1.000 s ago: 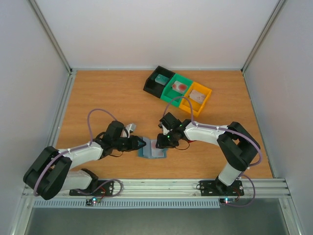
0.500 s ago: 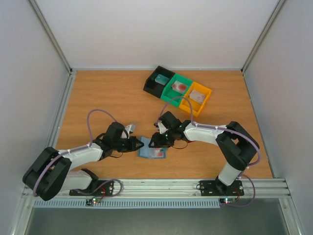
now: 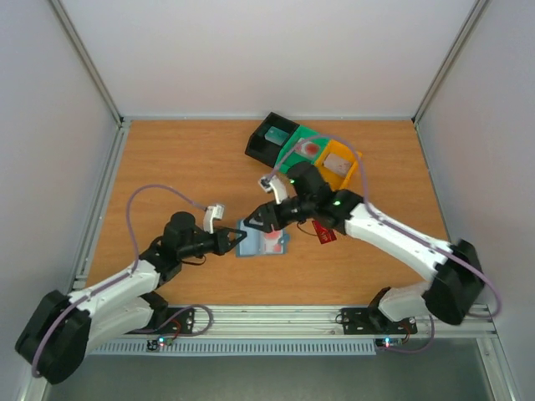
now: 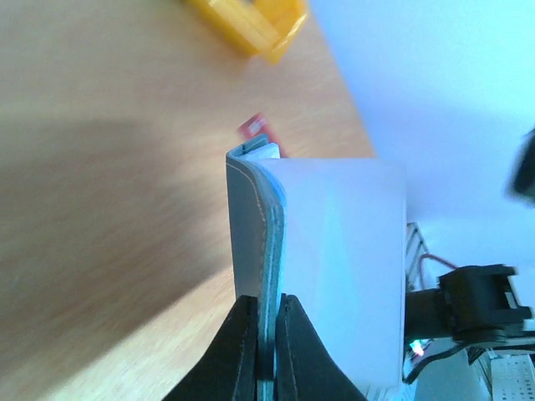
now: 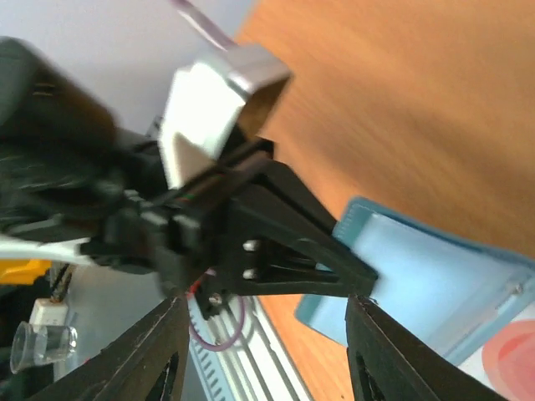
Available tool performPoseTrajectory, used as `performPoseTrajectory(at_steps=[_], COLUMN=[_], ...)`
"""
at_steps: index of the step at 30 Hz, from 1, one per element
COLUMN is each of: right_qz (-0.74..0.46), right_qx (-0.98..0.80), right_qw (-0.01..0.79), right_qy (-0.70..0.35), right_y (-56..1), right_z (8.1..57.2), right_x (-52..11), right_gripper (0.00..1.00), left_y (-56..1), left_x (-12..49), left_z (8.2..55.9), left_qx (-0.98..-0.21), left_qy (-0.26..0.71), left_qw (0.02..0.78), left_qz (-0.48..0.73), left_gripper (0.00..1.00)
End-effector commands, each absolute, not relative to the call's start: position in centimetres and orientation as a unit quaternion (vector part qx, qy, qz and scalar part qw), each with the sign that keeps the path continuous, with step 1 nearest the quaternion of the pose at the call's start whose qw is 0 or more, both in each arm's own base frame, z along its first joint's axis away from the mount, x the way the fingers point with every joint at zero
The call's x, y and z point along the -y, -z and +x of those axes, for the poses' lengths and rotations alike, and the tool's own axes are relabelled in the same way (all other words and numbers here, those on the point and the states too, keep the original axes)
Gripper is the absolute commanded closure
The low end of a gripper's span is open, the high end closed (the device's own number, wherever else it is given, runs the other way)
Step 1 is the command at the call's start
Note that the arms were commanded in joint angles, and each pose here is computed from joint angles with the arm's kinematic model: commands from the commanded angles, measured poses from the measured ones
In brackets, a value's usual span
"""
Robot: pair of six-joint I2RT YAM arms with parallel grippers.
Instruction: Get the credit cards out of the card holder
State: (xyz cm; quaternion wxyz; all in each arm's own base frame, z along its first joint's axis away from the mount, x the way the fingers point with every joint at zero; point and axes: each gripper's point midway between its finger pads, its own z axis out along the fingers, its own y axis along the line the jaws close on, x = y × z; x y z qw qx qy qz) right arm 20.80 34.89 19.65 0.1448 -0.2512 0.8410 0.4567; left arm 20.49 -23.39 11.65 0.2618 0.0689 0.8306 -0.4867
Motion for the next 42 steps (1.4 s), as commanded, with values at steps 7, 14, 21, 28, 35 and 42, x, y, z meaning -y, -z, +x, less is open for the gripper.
performPoseTrajectory(at_steps=[7, 14, 21, 28, 35, 42], right_qz=[-0.235, -0.314, -0.336, -0.341, -0.331, -0.338], right_qx=[-0.845, -0.821, -0.805, -0.796, -0.801, -0.785], right_qw=[0.326, 0.309, 0.298, 0.291, 0.29, 0.274], right_qy=[-0.353, -0.364, -0.387, -0.406, -0.406, -0.441], right_y=[-29.0, -28.4, -28.4, -28.5, -28.0, -27.6], right_z=[22.8, 19.5, 18.6, 19.2, 20.4, 20.0], right_x=[-22.0, -21.6, -22.2, -23.2, -23.7, -25.1], right_gripper=[0.33, 0.23, 0.25, 0.35, 0.5, 0.48], left_y=[-26.5, -30.9, -31.6, -32.0, -32.2, -32.3], left_x=[24.0, 23.3, 23.0, 23.1, 23.2, 23.1], left_z=[18.5, 16.7, 16.2, 15.9, 15.8, 15.6], left_qx=[-0.639, -0.573, -0.558, -0.552, -0.548, -0.546], left_qy=[0.574, 0.58, 0.575, 0.576, 0.576, 0.576], left_qw=[0.463, 0.517, 0.531, 0.532, 0.532, 0.533], left_qz=[0.219, 0.263, 0.275, 0.284, 0.29, 0.292], left_gripper=[1.0, 1.0, 1.0, 1.0, 1.0, 1.0])
